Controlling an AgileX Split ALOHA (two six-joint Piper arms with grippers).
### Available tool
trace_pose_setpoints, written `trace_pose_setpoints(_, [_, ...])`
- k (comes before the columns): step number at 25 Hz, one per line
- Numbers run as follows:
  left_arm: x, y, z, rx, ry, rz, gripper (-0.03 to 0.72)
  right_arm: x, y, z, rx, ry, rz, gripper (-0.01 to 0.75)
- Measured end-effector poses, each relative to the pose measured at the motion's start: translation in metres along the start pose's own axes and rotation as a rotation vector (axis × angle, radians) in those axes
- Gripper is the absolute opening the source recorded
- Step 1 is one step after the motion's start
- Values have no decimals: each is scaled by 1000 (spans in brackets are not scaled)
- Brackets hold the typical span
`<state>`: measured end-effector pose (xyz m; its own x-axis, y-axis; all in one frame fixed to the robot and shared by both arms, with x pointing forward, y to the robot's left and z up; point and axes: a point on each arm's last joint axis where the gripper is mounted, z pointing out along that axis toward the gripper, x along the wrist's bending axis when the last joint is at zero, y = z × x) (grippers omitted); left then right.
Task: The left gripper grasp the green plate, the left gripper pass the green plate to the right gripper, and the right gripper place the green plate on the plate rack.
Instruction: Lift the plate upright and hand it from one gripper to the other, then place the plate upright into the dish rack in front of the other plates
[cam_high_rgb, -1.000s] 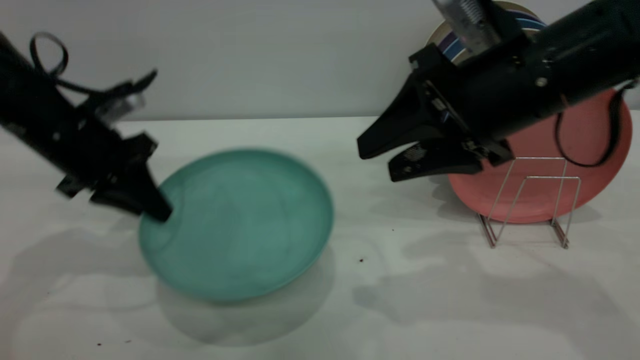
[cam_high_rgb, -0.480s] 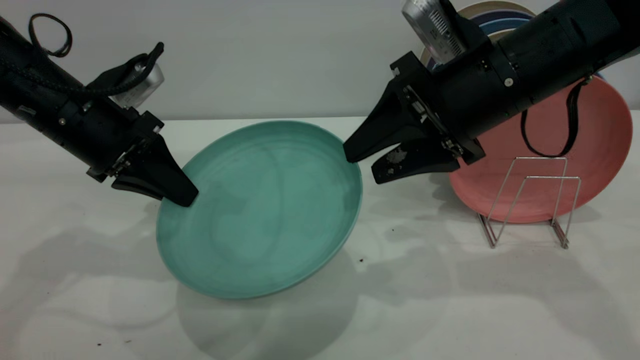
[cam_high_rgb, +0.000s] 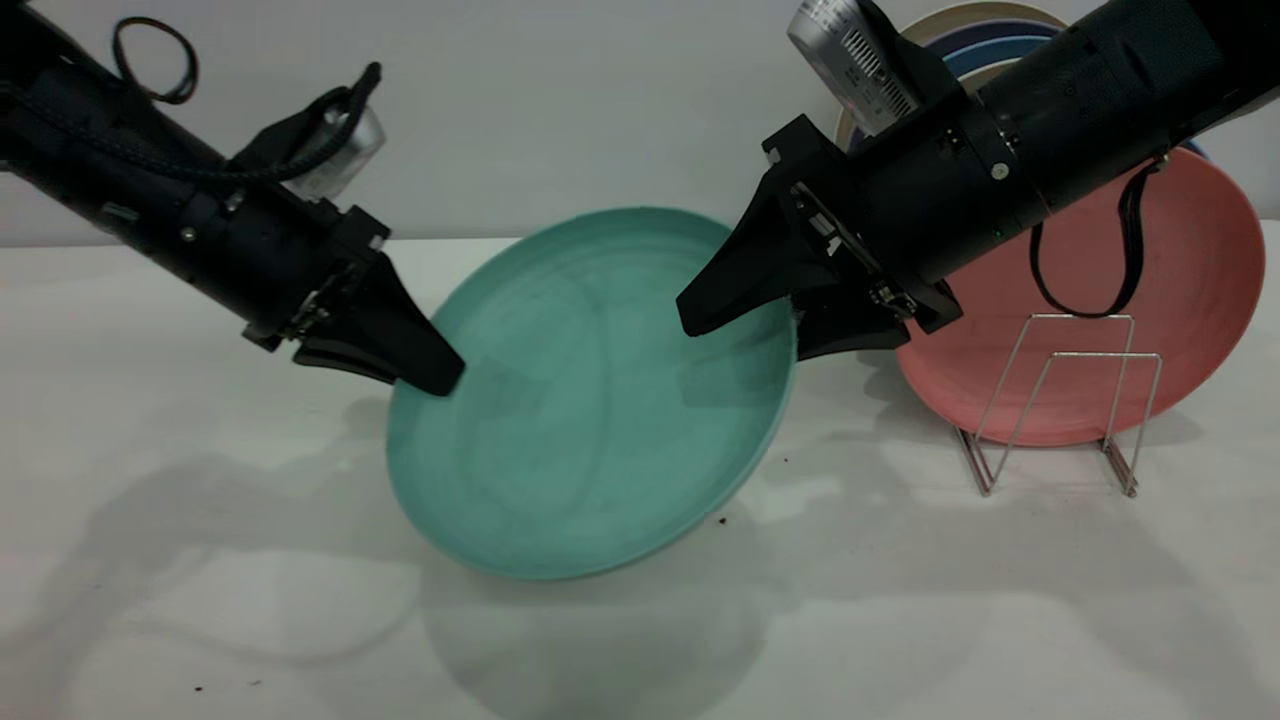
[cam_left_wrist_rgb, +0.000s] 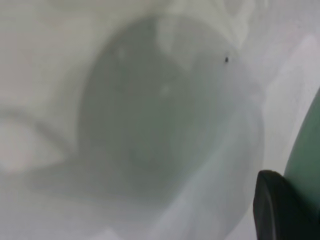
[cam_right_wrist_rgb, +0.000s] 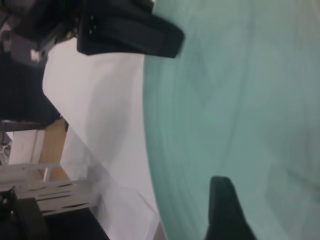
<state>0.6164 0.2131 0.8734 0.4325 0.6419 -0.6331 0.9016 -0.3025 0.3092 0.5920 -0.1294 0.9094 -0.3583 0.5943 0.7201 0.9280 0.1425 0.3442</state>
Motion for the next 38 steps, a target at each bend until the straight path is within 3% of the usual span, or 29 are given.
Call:
trace_pose_setpoints(2, [-1, 0, 0, 0, -1, 0, 14, 0, 0, 0, -1, -2, 0, 399])
trace_pose_setpoints(6, [-1, 0, 0, 0, -2, -5, 36, -1, 0, 0, -2, -15, -7, 157])
trace_pose_setpoints(9, [-1, 0, 0, -2, -10, -29, 106, -4, 0, 1, -1, -36, -20, 133])
trace_pose_setpoints(16, [-5, -1, 1, 9, -49, -43, 552, -6, -3, 1, 35, -55, -73, 84])
trace_pose_setpoints(20, [-8, -2, 0, 25, -86, -44, 695, -9, -7, 1, 78, -77, -125, 67])
trace_pose_setpoints(25, [-10, -3, 0, 37, -107, -45, 693, -22, -4, -12, 66, -102, -115, 67])
trace_pose_setpoints(33, [-16, -6, -3, 72, -179, -45, 589, -54, 5, -57, -8, -171, -124, 67])
trace_pose_setpoints(38, [-7, -9, -16, 60, -204, -74, 575, -32, 13, -88, -42, -218, -271, 67])
